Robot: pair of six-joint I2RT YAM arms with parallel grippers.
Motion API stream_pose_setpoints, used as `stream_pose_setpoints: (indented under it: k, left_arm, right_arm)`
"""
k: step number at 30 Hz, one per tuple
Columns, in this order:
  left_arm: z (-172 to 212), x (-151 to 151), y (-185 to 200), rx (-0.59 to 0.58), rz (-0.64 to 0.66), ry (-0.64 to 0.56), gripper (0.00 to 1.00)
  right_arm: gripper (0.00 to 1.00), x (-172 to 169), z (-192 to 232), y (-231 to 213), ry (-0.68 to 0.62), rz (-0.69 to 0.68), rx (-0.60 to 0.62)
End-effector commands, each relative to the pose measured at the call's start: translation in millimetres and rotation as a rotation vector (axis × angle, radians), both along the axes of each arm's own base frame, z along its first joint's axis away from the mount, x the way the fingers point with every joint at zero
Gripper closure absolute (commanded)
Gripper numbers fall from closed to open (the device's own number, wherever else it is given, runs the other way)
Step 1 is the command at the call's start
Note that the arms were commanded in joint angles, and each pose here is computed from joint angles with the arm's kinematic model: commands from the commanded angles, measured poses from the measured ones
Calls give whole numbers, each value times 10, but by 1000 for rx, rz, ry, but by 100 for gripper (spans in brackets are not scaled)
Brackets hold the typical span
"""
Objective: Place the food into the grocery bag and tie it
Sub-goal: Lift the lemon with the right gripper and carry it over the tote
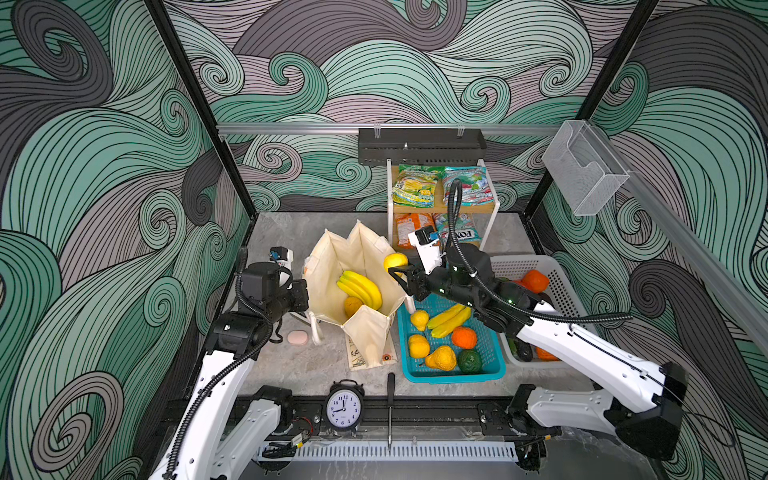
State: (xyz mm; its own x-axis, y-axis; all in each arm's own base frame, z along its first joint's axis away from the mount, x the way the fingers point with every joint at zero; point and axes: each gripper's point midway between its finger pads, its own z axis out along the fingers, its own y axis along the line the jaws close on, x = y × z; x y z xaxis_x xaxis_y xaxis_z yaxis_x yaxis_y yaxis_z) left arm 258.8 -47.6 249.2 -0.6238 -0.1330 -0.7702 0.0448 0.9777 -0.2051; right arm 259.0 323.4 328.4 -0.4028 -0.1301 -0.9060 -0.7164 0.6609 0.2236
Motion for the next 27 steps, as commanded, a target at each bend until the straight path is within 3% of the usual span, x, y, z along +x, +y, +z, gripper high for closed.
stream_pose_setpoints:
  k: [1,6,14,27]
  left_arm:
    - [-10,5,-22,-2,-17,4,100]
    - [0,4,-37,-8,-26,0,100]
    - [-22,13,-91,-23,-50,12,100]
    - [-13,11,-132,-42,-67,10,100]
  right_arm:
    - [55,5,-127,195,51,59,-48]
    - [57,53,-468,448,140,95,-172]
    - [57,95,-743,696,143,95,-264]
    - [57,45,-1198,989,256,172,-386]
